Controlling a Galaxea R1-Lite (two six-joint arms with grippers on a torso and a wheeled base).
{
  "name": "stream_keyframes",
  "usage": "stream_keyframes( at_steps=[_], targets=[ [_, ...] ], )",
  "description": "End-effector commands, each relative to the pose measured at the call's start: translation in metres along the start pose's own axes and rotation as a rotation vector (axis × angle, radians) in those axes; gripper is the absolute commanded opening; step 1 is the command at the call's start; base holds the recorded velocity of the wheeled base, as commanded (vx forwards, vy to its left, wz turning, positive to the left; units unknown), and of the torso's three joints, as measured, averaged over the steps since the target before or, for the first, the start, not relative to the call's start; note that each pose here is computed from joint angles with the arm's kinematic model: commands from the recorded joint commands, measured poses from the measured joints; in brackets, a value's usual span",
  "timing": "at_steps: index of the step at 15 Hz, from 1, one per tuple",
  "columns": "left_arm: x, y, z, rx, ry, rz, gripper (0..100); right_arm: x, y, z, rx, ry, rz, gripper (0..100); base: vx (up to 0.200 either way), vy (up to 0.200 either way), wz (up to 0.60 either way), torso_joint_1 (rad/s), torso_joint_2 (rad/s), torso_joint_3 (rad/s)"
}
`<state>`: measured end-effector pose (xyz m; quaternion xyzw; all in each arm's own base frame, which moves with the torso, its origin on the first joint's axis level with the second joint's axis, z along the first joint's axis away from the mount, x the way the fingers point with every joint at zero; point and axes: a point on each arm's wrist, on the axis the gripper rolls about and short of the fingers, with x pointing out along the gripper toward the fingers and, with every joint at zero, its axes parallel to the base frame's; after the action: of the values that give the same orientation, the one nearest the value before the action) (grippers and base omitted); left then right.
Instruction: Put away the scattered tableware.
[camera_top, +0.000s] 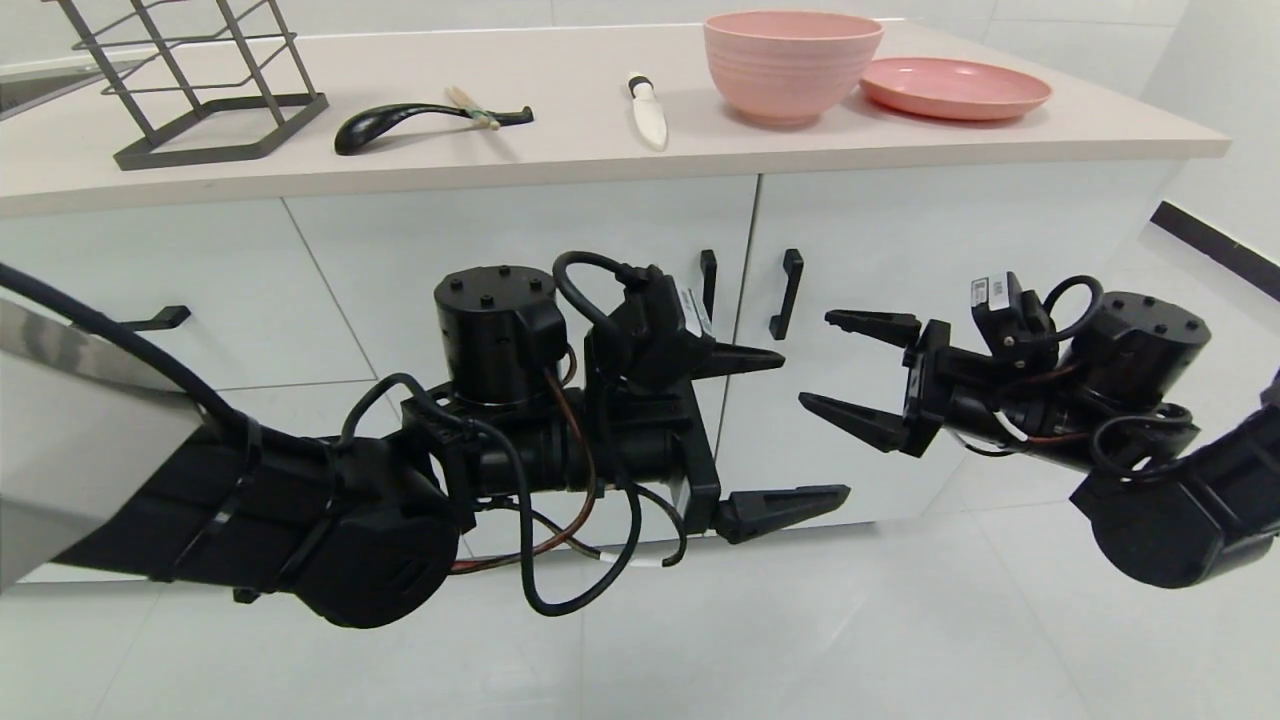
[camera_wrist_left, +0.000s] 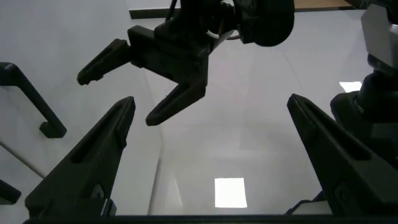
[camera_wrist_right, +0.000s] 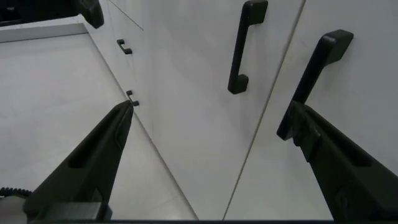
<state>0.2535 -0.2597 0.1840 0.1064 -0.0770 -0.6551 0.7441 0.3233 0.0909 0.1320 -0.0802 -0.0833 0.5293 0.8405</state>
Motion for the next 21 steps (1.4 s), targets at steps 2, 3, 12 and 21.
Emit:
stream_keyframes(
  at_steps=[2, 3, 12, 21],
  targets=[
    [0.004, 0.01, 0.007, 0.016, -0.003, 0.064, 100, 0.008, -0.027, -0.017, -0.015, -0.007, -0.011, 100, 0.0, 0.0, 0.0, 0.0, 0.0, 0.0],
    [0.005, 0.011, 0.009, 0.017, -0.004, 0.068, 100, 0.009, -0.032, -0.02, -0.02, -0.011, -0.002, 100, 0.0, 0.0, 0.0, 0.0, 0.0, 0.0],
    [0.001, 0.017, 0.007, 0.032, -0.008, 0.09, 100, 0.03, -0.048, -0.028, -0.07, -0.057, 0.059, 100, 0.0, 0.0, 0.0, 0.0, 0.0, 0.0],
    [-0.001, 0.026, 0.002, 0.044, -0.018, 0.117, 100, 0.041, -0.053, -0.031, -0.09, -0.075, 0.071, 100, 0.0, 0.0, 0.0, 0.0, 0.0, 0.0]
  ],
)
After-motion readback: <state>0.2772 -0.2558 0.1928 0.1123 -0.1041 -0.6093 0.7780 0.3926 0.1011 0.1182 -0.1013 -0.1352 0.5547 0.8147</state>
